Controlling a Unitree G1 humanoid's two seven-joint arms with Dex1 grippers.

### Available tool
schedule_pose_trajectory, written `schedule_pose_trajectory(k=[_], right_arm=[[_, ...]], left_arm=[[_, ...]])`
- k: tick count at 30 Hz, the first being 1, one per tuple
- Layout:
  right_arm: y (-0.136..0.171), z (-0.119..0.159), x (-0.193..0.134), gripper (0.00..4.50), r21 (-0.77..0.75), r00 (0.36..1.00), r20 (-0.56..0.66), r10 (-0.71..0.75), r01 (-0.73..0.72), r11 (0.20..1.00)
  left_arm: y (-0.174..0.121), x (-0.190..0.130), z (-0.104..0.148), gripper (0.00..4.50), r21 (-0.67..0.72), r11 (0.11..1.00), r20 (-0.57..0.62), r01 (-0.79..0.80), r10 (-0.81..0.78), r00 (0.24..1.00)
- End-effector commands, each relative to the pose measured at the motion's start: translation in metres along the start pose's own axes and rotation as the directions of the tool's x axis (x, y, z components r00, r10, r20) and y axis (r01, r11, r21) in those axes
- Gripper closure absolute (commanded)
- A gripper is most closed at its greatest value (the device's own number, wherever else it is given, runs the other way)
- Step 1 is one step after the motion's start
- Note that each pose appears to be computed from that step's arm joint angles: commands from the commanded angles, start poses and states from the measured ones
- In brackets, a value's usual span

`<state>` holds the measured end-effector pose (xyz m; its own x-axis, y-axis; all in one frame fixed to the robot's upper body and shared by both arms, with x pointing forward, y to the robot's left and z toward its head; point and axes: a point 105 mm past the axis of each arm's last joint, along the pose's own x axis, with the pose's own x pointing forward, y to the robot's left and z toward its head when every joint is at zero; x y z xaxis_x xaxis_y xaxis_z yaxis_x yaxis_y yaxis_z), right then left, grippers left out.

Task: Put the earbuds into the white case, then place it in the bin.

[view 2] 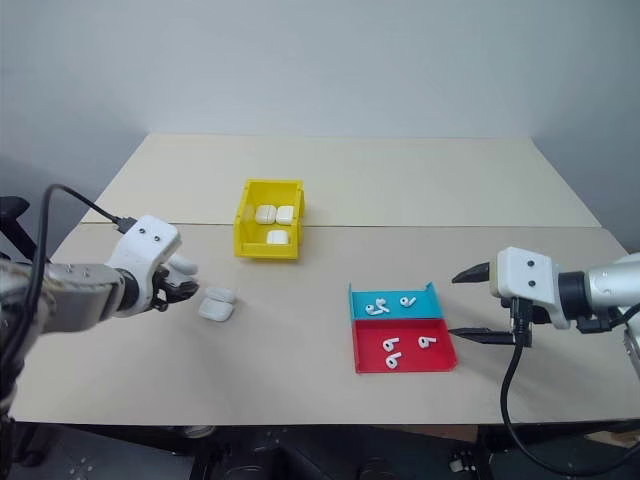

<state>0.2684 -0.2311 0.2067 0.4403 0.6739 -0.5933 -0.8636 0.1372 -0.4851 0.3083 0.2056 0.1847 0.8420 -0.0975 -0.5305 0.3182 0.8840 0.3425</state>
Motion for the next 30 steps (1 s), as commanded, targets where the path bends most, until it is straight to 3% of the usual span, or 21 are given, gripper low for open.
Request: schedule_pose_trajectory(k=[1, 6, 12, 15, 19, 20, 23, 25, 30], right_arm=[[0.005, 0.018, 0.0, 0.0, -0.073, 0.996, -0.011, 0.091, -0.091, 0.993], [0.013, 0.018, 0.014, 0.0, -0.149, 0.971, -0.139, 0.196, -0.216, 0.965], [0.028, 0.022, 0.034, 0.0, -0.265, 0.929, -0.242, 0.281, -0.342, 0.902], [0.035, 0.022, 0.043, 0.0, -0.32, 0.913, -0.269, 0.307, -0.385, 0.866], [0.047, 0.026, 0.053, 0.0, -0.373, 0.883, -0.288, 0.37, -0.46, 0.806], [0.048, 0.027, 0.055, 0.0, -0.379, 0.876, -0.295, 0.382, -0.474, 0.795], [0.052, 0.028, 0.062, 0.56, -0.412, 0.857, -0.318, 0.406, -0.511, 0.754], [0.055, 0.028, 0.067, 1.17, -0.426, 0.849, -0.323, 0.418, -0.525, 0.737], [0.053, 0.024, 0.081, 1.17, -0.436, 0.841, -0.354, 0.408, -0.535, 0.724]], left_arm=[[-0.01, -0.016, 0.04, 1.75, 0.073, 0.997, 0.327, 0.008, -0.032, 0.945], [-0.049, -0.031, 0.062, 1.75, 0.231, 0.972, 0.683, 0.04, -0.191, 0.705], [-0.081, -0.034, 0.058, 1.75, 0.319, 0.933, 0.812, 0.165, -0.359, 0.461], [-0.087, -0.034, 0.056, 1.75, 0.276, 0.93, 0.857, 0.241, -0.352, 0.377], [-0.1, -0.048, 0.041, 1.75, 0.342, 0.865, 0.858, 0.366, -0.447, 0.254], [-0.103, -0.05, 0.037, 1.75, 0.364, 0.852, 0.851, 0.375, -0.468, 0.237], [-0.11, -0.048, 0.027, 1.75, 0.375, 0.835, 0.833, 0.402, -0.494, 0.249], [-0.114, -0.047, 0.02, 1.75, 0.382, 0.829, 0.822, 0.409, -0.507, 0.261], [-0.118, -0.048, 0.01, 1.75, 0.363, 0.831, 0.817, 0.422, -0.502, 0.285]])
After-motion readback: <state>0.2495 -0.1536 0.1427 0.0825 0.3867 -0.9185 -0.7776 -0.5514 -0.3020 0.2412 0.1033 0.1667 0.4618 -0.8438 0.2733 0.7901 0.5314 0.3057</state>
